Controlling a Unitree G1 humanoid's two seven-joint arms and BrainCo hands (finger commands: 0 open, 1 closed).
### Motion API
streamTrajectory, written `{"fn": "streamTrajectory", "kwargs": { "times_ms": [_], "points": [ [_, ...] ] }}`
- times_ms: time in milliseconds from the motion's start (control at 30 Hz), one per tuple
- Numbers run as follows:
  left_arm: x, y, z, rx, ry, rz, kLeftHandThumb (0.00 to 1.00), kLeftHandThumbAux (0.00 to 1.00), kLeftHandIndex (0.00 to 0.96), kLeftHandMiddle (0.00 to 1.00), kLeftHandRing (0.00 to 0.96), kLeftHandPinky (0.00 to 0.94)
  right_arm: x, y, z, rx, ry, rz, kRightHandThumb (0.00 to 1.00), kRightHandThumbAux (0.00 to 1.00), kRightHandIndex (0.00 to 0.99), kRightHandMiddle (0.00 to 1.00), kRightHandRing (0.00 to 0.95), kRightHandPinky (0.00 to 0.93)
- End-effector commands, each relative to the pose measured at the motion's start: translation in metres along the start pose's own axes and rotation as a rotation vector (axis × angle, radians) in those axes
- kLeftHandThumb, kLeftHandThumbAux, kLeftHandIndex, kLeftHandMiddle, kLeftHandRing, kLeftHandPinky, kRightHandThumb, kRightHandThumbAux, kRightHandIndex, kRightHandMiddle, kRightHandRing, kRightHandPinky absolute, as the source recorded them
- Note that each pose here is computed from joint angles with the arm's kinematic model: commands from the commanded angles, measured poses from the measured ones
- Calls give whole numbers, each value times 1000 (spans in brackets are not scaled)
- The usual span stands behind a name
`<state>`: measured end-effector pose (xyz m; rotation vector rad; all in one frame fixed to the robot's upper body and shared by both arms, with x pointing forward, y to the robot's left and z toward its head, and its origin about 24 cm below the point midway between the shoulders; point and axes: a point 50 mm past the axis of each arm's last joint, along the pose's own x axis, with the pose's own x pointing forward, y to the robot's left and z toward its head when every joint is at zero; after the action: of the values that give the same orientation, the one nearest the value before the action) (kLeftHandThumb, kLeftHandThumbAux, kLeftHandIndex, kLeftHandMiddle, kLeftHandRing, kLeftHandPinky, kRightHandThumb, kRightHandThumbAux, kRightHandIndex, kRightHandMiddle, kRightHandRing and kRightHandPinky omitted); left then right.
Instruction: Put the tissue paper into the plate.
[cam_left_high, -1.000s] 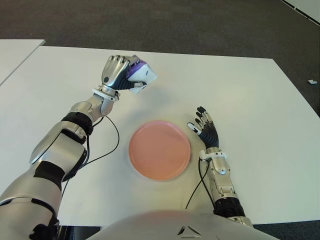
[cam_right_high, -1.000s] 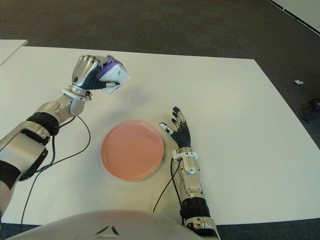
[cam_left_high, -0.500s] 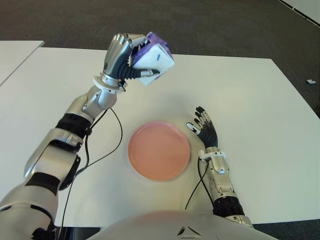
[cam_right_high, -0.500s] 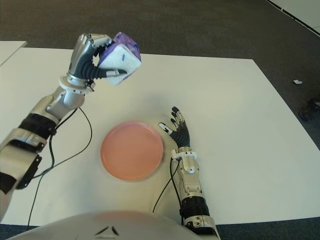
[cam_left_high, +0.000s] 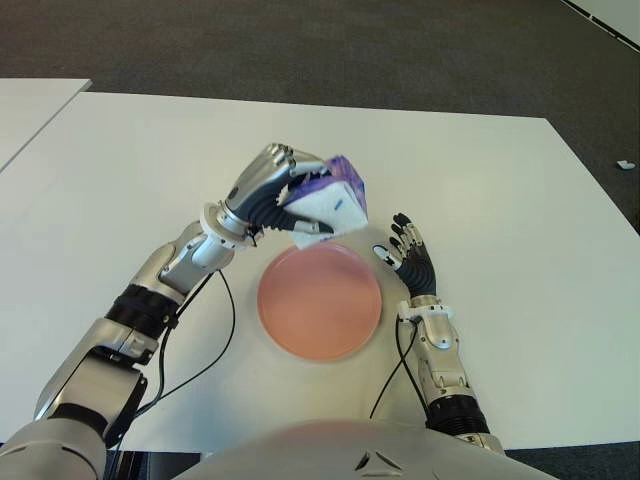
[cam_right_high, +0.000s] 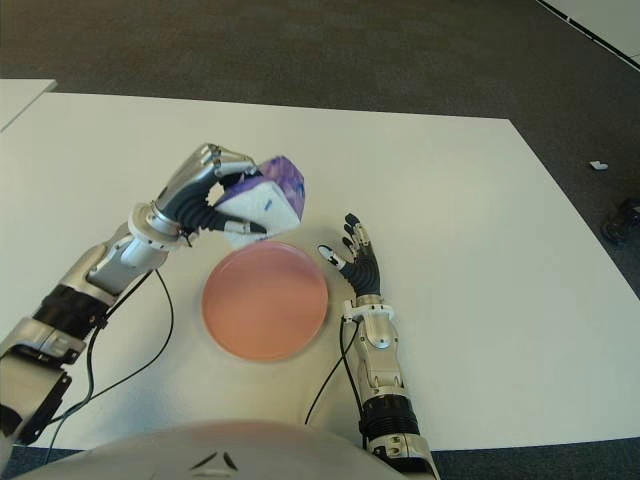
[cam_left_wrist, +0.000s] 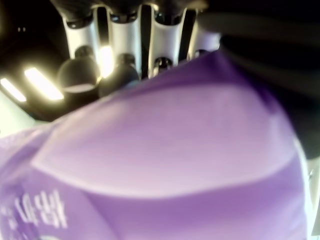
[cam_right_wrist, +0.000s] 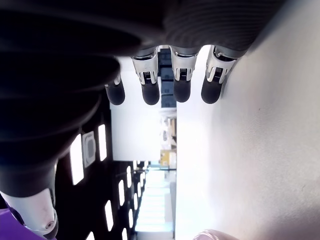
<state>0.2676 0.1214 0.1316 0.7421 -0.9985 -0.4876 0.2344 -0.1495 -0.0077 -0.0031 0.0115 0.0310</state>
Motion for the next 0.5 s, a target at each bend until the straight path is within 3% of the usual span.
{"fn": "streamTrajectory", "kwargs": {
  "times_ms": [33,200,333,500],
  "points": [
    [-4,-9,7,-13,-25,-142,746,696,443,846,848,826,-23,2,-36,18,206,-12,0,667,0,0,0,0],
    [-4,-16,9,13,-48,-262,747,695,444,836,841,825,-22,3,-35,22,205,-14,0,673,0,0,0,0],
    [-6,-17,9,14,-49,-292,748,695,444,834,839,824,-22,3,-35,22,204,-14,0,674,0,0,0,0],
    [-16,-27,10,76,-63,-446,748,695,444,821,828,813,-23,1,-35,23,204,-16,0,671,0,0,0,0]
  ]
}}
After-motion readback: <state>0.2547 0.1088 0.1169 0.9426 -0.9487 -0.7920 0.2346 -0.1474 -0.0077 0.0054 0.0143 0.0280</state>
